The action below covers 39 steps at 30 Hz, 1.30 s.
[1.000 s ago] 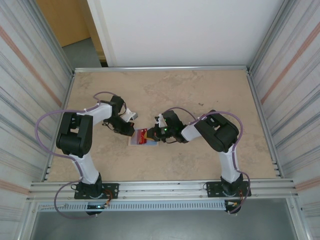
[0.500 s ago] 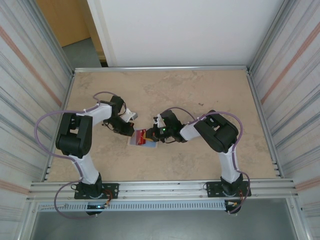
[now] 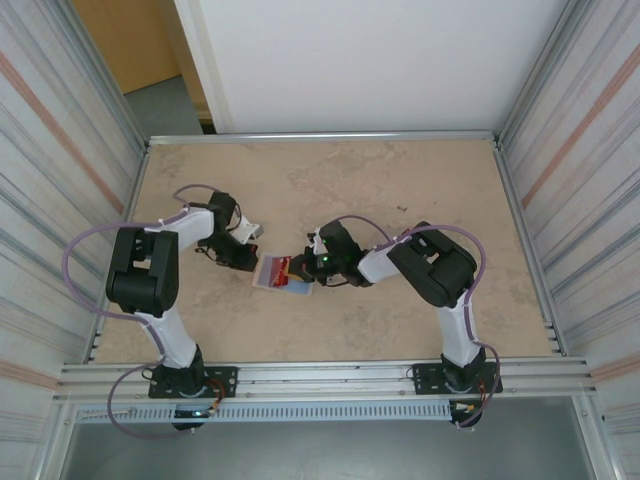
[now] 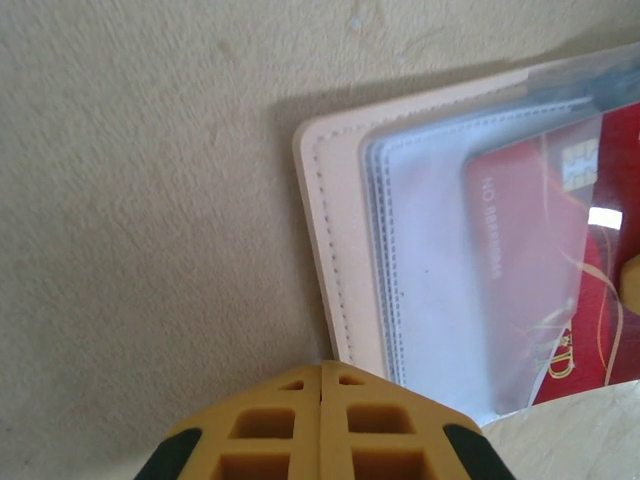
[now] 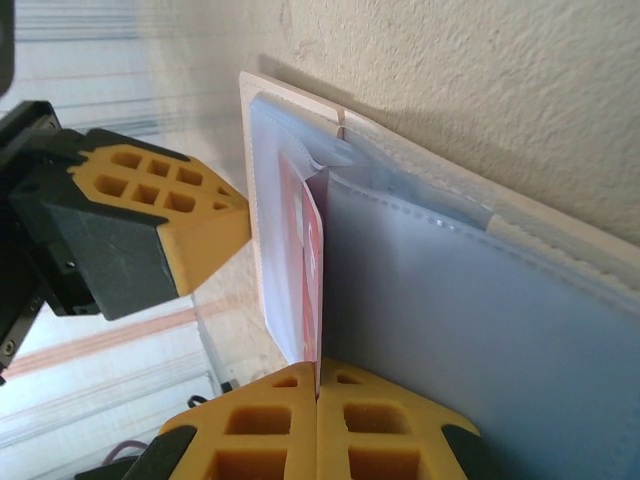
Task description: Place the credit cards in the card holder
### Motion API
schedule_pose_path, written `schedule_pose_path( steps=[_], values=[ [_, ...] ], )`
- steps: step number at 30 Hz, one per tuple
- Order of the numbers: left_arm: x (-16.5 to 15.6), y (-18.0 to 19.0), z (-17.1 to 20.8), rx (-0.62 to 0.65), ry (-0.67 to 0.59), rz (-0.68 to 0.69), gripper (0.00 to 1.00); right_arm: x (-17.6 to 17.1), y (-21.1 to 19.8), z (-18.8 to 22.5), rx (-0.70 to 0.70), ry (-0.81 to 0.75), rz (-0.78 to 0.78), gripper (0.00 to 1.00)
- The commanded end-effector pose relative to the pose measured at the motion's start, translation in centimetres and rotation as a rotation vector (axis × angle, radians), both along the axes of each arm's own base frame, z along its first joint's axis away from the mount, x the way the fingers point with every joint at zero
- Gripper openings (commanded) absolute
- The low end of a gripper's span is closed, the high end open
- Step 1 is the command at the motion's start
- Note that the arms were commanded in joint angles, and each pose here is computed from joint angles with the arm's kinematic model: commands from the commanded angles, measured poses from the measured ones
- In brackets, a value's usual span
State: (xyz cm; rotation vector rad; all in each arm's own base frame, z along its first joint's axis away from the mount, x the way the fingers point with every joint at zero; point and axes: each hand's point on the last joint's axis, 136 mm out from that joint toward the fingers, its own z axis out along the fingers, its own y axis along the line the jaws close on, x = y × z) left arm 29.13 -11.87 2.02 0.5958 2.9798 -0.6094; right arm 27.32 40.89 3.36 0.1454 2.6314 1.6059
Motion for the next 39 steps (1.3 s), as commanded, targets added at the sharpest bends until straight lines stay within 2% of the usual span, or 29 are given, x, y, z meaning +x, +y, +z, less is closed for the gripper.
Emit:
schedule_pose_path(
  steps=[1, 8, 16, 24, 39],
  values=[
    [-0.5, -0.1, -0.2, 0.007, 0.005, -0.017, 0.0, -0.1, -0.1, -1.3, -0.044, 0.03, -0.04, 0.0],
    [-1.3, -1.1, -0.8, 0.027, 0.027, -0.063, 0.0, -0.3, -0.7, -1.2, -0.073, 0.017, -0.021, 0.0],
    [-2.7, -3.0, -0.4, -0.025, 0.08, -0.072, 0.0, -0.3, -1.6, -1.0, -0.101, 0.014, -0.043, 0.0],
    [-3.1, -3.5, -0.2, -0.033, 0.071, -0.083, 0.0, -1.4, -2.3, -2.0, -0.181, 0.012, -0.004, 0.15],
    [-2.7, -3.7, 0.0, -0.041, 0.065, -0.083, 0.0, -1.6, -3.4, -0.9, -0.413, -0.061, 0.119, 0.27]
  ],
)
